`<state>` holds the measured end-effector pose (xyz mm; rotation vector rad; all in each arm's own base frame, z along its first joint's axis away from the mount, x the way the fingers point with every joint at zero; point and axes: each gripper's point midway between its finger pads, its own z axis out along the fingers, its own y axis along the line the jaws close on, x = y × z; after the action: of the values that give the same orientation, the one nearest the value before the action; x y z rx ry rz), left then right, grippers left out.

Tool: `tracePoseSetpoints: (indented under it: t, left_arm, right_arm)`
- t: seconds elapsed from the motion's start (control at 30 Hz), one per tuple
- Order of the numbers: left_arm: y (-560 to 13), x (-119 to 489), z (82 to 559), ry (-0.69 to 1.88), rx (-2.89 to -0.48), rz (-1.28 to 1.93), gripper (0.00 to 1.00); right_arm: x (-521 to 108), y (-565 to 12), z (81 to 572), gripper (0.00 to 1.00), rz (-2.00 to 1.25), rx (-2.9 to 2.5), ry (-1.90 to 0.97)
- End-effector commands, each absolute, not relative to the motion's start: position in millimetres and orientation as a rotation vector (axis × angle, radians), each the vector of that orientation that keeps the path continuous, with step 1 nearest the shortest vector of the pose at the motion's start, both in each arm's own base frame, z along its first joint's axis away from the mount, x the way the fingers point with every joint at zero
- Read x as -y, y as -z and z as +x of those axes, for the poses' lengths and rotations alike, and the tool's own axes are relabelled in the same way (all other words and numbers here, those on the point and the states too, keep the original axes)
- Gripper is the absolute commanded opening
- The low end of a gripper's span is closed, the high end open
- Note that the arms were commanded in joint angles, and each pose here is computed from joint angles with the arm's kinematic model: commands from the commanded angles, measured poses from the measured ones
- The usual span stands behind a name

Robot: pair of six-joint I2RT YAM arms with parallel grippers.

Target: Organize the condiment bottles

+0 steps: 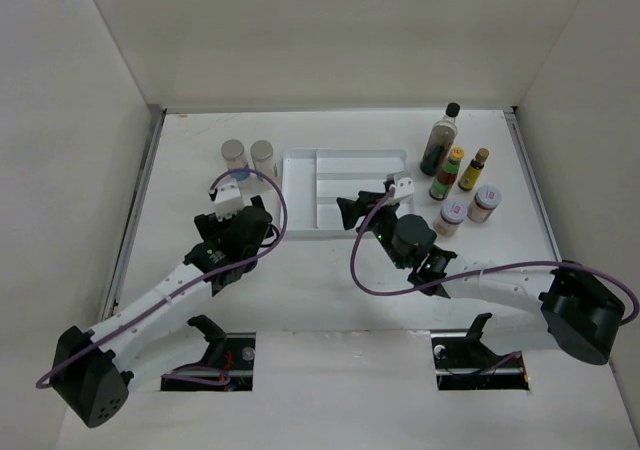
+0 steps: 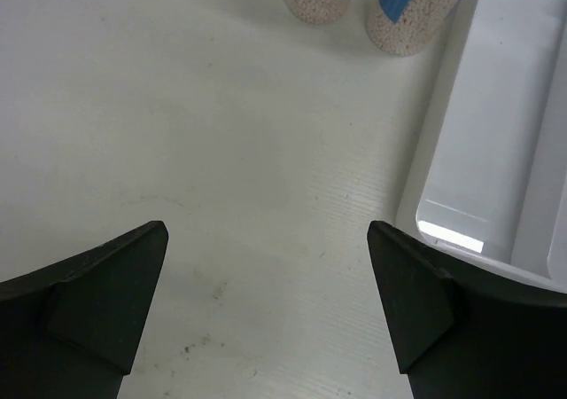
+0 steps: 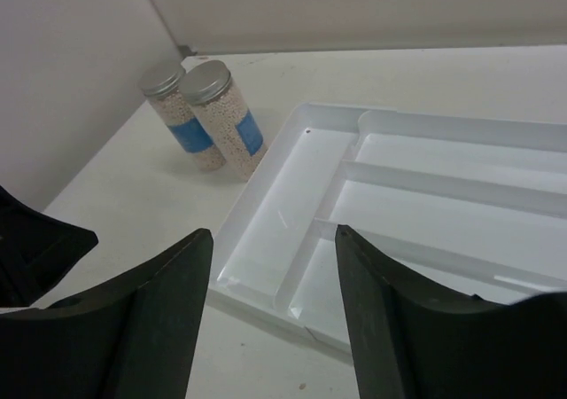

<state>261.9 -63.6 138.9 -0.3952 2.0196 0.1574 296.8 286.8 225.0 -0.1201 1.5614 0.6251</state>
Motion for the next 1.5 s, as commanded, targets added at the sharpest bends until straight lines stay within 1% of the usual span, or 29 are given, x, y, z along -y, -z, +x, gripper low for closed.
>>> tracePoseSetpoints:
  t: [0.0, 0.07, 0.13, 0.23, 0.3, 0.43, 0.67, 0.73, 0.87, 0.9, 0.93, 0.97, 1.0, 1.03, 1.1, 1.13, 1.23, 1.47]
  left_arm:
    - [-181.4, 66.6, 279.6, -0.116, -1.920, -0.425, 1.00]
    - [-191.7, 67.7, 288.1, -0.126, -1.898, -0.439, 1.00]
    - [-204.2, 70.6, 299.3, -0.134, -1.868, -0.459, 1.00]
    - [-225.1, 81.0, 317.2, -0.136, -1.841, -0.471, 1.00]
    - [-239.9, 85.5, 331.9, -0.173, -1.820, -0.459, 1.00]
    - [-269.0, 96.2, 364.8, -0.257, -1.782, -0.370, 1.00]
    - [-314.4, 101.4, 388.8, -0.144, -1.634, -0.385, 1.00]
    - [-309.0, 105.3, 400.6, -0.093, -1.644, -0.363, 1.00]
    - [-280.9, 100.5, 425.4, -0.056, -1.698, -0.382, 0.99]
    - [-272.6, 98.9, 429.1, -0.047, -1.713, -0.388, 0.80]
    - [-265.9, 98.1, 432.2, -0.030, -1.724, -0.397, 0.64]
    - [-259.8, 100.1, 435.5, -0.008, -1.738, -0.391, 0.60]
    - [-253.6, 102.3, 439.6, 0.010, -1.755, -0.380, 0.61]
    - [-249.0, 103.5, 442.9, 0.021, -1.767, -0.376, 0.64]
    - [-240.6, 105.8, 450.0, 0.025, -1.786, -0.376, 0.76]
    - [-237.6, 106.3, 452.0, 0.024, -1.791, -0.378, 0.78]
    - [-230.2, 112.2, 459.8, 0.034, -1.799, -0.373, 0.82]
    - [-211.8, 114.6, 479.6, 0.014, -1.832, -0.374, 0.81]
  right_arm:
    - [-290.6, -247.6, 297.5, 0.66, -0.103, -1.485, -0.672]
    - [-290.3, -245.8, 298.7, 0.66, -0.100, -1.489, -0.670]
    - [-289.2, -244.6, 299.2, 0.63, -0.097, -1.494, -0.669]
    - [-286.9, -243.9, 300.5, 0.46, -0.092, -1.499, -0.663]
    - [-285.2, -243.9, 300.7, 0.39, -0.092, -1.504, -0.658]
    - [-281.0, -243.7, 303.6, 0.40, -0.081, -1.505, -0.647]
    - [-272.8, -238.0, 311.2, 0.45, -0.059, -1.521, -0.617]
    - [-272.7, -237.5, 311.7, 0.45, -0.053, -1.523, -0.621]
    - [-270.5, -239.9, 311.3, 0.46, -0.047, -1.518, -0.623]
    - [-269.1, -238.6, 312.6, 0.46, -0.044, -1.520, -0.618]
    - [-268.7, -238.0, 313.1, 0.46, -0.044, -1.521, -0.616]
    - [-268.7, -238.0, 313.1, 0.46, -0.044, -1.521, -0.616]
    - [-268.6, -238.6, 313.0, 0.47, -0.043, -1.520, -0.617]
    - [-268.4, -239.2, 312.9, 0.47, -0.043, -1.519, -0.618]
    - [-269.2, -236.8, 313.2, 0.48, -0.046, -1.524, -0.616]
    - [-270.2, -235.2, 313.7, 0.48, -0.049, -1.528, -0.614]
    - [-272.6, -233.2, 314.6, 0.48, -0.055, -1.533, -0.610]
    - [-274.6, -230.4, 315.3, 0.49, -0.062, -1.540, -0.610]
